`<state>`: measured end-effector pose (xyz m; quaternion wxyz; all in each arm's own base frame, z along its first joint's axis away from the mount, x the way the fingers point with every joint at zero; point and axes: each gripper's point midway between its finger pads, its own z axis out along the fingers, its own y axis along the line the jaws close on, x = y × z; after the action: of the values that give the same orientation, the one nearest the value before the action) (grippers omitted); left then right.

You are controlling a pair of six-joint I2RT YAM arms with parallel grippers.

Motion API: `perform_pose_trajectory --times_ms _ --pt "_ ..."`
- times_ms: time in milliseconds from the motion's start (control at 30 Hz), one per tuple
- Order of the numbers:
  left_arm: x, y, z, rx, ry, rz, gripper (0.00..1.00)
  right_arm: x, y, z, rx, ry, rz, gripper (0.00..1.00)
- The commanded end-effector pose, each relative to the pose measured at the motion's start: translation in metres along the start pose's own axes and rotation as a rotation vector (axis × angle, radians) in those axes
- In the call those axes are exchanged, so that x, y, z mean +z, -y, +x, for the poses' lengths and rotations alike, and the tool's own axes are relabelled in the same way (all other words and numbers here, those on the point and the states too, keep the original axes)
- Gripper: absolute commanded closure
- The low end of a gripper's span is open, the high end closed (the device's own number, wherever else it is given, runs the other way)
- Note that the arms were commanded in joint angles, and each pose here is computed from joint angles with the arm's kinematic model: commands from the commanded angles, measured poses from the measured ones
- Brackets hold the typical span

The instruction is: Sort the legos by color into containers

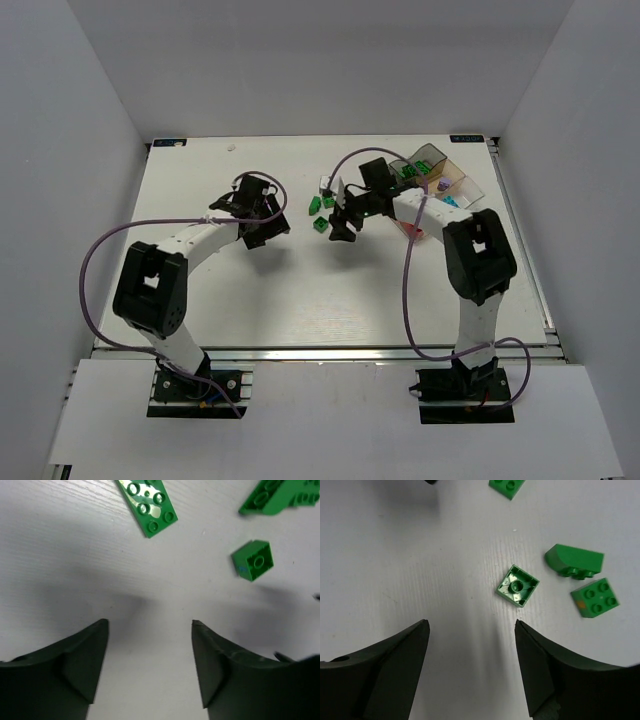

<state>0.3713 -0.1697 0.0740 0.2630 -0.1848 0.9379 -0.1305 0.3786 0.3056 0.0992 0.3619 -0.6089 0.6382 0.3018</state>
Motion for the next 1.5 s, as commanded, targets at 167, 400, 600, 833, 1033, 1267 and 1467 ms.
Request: perform_pose_trajectory --times_ms 167,400,600,833,1033,1267,1467 --pt "-0.056 0.003 -0.008 0.053 0.072 0.092 0.17 0.028 0.027 0.020 0.241 -0.134 0.202 0.14" --pt "-0.083 -0.014 -0.001 0.022 0.121 0.091 0.16 0.052 0.031 0.025 0.304 -0.175 0.234 0.11" --pt "-0.094 -0.024 0.004 -0.013 0.148 0.084 0.15 0.070 0.036 0.020 0.287 -0.167 0.279 0.14" --pt "-0.093 -0.025 0.005 -0.027 0.143 0.078 0.16 0.069 0.042 0.020 0.268 -0.141 0.309 0.43" --pt "-0.089 -0.024 0.005 -0.028 0.140 0.081 0.16 0.064 0.045 0.011 0.240 -0.100 0.302 0.79" --pt "-0.077 -0.021 0.009 -0.022 0.127 0.099 0.16 0.004 0.059 -0.034 0.212 0.039 0.362 1.00" --pt "-0.059 -0.010 0.007 -0.011 0.102 0.121 0.15 -0.097 0.116 -0.031 0.354 0.097 0.566 1.00"
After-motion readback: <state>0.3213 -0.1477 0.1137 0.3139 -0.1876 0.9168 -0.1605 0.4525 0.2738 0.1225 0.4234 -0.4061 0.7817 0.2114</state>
